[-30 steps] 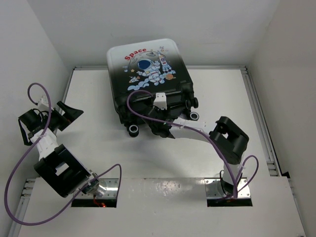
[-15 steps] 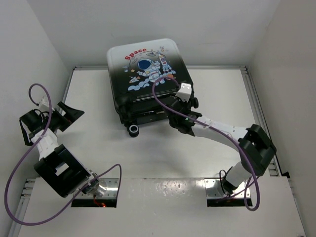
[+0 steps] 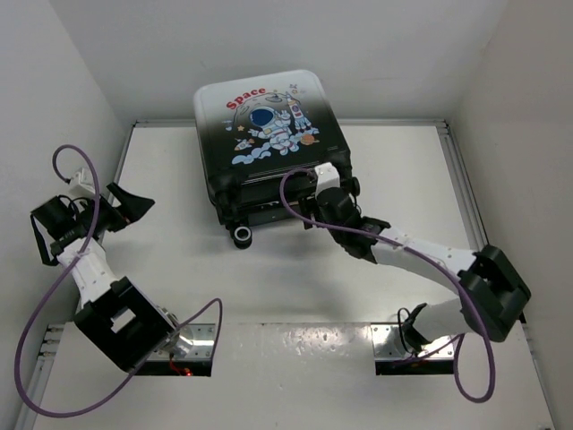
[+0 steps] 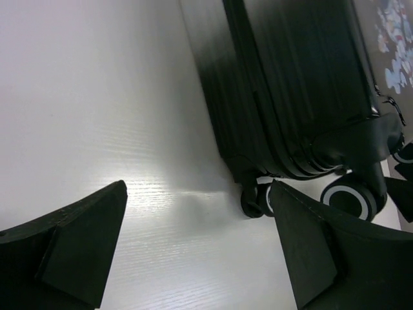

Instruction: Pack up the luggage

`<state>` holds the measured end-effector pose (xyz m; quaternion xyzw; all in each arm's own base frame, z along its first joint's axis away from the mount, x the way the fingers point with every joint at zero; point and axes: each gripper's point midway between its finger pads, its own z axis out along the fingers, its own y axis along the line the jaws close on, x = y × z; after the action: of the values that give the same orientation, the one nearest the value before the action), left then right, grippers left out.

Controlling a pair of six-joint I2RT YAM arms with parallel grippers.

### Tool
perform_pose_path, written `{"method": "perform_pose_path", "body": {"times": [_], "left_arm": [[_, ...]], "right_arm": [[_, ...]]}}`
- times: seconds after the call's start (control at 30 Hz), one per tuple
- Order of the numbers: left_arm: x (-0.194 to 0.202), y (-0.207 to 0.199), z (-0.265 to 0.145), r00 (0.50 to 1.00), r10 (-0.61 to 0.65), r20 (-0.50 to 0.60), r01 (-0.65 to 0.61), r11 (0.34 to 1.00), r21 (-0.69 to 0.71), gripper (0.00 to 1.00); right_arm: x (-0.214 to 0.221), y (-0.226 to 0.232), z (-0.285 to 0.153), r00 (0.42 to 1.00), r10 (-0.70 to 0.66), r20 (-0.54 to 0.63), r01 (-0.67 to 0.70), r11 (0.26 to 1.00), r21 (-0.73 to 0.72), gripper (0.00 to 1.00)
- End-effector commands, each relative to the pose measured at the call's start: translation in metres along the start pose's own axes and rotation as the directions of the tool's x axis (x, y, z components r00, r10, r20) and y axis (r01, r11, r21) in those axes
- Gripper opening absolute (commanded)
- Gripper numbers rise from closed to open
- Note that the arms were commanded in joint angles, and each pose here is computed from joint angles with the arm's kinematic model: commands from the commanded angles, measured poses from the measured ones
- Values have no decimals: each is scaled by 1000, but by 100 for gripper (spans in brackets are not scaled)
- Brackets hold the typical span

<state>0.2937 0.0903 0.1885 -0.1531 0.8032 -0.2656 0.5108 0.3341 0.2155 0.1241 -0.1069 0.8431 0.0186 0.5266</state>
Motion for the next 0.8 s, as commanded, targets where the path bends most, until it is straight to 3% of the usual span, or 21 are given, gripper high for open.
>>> {"method": "perform_pose_path", "body": {"times": [0.0,0.13,0.23,0.27,0.3,0.33,0.4,0.43,0.5,0.53,0.77], "left_arm": [[-21,-26,-10,977,212,28,-214,974,78,97],[-19,-36,-18,949,315,1,-314,945,90,94],[-19,-44,-22,929,369,5,-368,925,98,93],[-21,-45,-22,925,379,6,-378,921,98,93],[-21,-49,-22,921,389,9,-388,916,105,93],[-19,-51,-21,920,392,6,-390,914,113,93],[-18,-54,-20,919,395,4,-392,912,123,93],[-17,-52,-19,922,388,-1,-385,914,124,93],[-19,-55,-18,921,391,-4,-387,914,124,93],[-19,-55,-18,920,391,-4,-387,914,124,93],[-17,-58,-15,913,408,-15,-404,907,120,92]], "right_arm": [[-40,28,-21,975,-164,150,201,939,-278,78],[-30,14,-32,914,-356,195,405,823,-399,73],[-24,11,-35,842,-464,276,538,687,-488,64],[-17,16,-40,808,-493,323,585,602,-543,62],[-16,17,-37,793,-507,339,603,576,-551,56],[-17,22,-40,748,-524,406,657,504,-560,53],[-16,27,-36,726,-537,429,678,459,-574,48],[-15,33,-36,687,-547,478,717,401,-570,47],[-16,40,-32,656,-552,515,746,371,-553,46],[-20,49,-30,611,-559,561,785,337,-520,46],[-19,76,-21,511,-562,651,856,269,-441,49]]}}
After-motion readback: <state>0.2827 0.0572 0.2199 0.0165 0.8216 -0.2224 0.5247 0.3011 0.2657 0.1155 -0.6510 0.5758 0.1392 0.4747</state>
